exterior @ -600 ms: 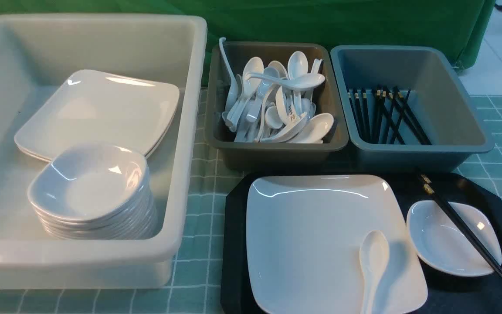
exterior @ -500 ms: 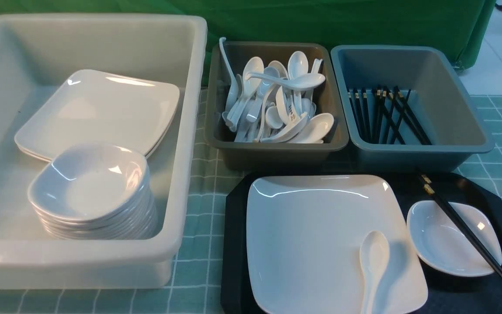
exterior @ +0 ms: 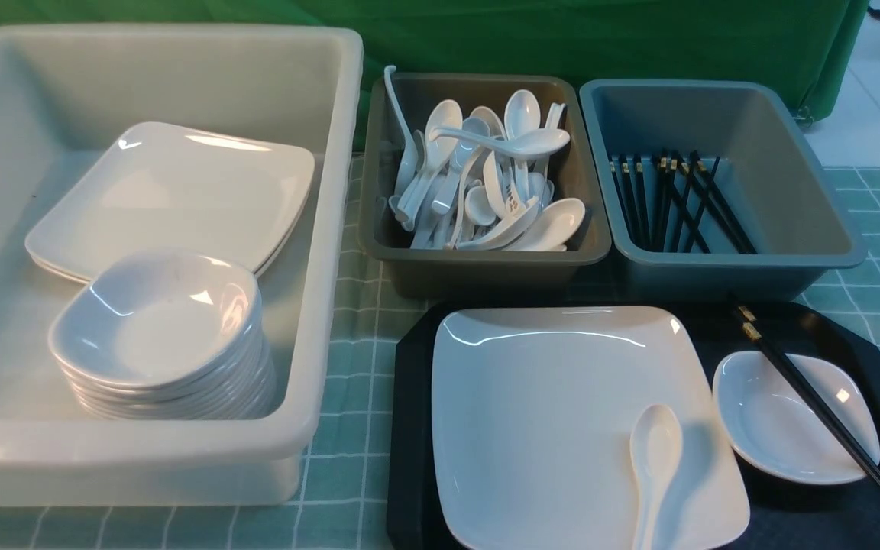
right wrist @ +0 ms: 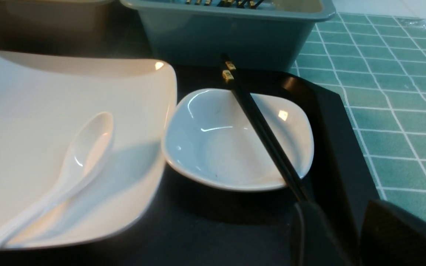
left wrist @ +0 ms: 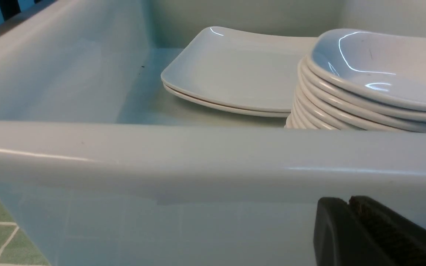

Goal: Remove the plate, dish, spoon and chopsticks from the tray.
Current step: Use the right arm to grab a pair of chopsticks from the plate

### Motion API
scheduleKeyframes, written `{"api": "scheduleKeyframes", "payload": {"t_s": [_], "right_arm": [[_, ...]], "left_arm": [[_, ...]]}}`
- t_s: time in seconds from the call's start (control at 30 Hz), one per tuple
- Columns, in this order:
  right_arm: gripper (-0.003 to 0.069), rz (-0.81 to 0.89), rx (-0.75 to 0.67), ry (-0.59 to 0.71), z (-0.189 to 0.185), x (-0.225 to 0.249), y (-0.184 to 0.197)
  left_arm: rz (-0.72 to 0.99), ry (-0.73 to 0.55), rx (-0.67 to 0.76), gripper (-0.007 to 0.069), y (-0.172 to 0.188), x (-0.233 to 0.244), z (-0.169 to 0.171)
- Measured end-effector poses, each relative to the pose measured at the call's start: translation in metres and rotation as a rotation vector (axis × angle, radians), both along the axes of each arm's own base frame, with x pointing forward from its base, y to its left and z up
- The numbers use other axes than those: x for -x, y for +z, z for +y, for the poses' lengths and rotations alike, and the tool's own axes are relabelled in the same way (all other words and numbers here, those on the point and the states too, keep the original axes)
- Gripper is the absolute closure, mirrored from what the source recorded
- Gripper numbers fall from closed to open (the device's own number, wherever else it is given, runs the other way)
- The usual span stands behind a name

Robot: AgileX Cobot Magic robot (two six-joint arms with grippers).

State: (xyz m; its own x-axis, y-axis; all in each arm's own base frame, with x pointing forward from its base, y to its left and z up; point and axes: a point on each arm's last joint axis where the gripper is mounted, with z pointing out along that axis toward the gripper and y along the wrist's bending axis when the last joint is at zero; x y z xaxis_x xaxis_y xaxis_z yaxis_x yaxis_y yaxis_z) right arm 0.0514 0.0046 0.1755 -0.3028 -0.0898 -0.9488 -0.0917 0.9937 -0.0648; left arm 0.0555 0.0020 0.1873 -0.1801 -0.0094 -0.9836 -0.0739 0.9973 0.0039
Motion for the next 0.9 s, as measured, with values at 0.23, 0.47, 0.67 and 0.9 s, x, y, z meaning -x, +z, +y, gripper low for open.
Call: {"api": "scheduleKeyframes", "payload": {"t_s": [0.23,0.47,0.67,0.9], "right_arm": [[0.0417,0.0,0.0,0.0,0.0,0.0,0.0],[0.0417,0.0,0.0,0.0,0.0,0.0,0.0],[0.0417,0.0,0.0,0.0,0.0,0.0,0.0],[0.0417,0.0,0.0,0.0,0.0,0.0,0.0]], "left_arm": [[-0.333,0.091,0.39,0.0608,0.026,0.0,0.007],[-0.506,0.113,0.675,0.0608,0.043,0.004,0.012],[-0.187,0.05,0.422,0.0608,0.091,-0.008,0.001],[0.296,-0.26,0.232,0.0608,0.117,-0.063,-0.026]]}}
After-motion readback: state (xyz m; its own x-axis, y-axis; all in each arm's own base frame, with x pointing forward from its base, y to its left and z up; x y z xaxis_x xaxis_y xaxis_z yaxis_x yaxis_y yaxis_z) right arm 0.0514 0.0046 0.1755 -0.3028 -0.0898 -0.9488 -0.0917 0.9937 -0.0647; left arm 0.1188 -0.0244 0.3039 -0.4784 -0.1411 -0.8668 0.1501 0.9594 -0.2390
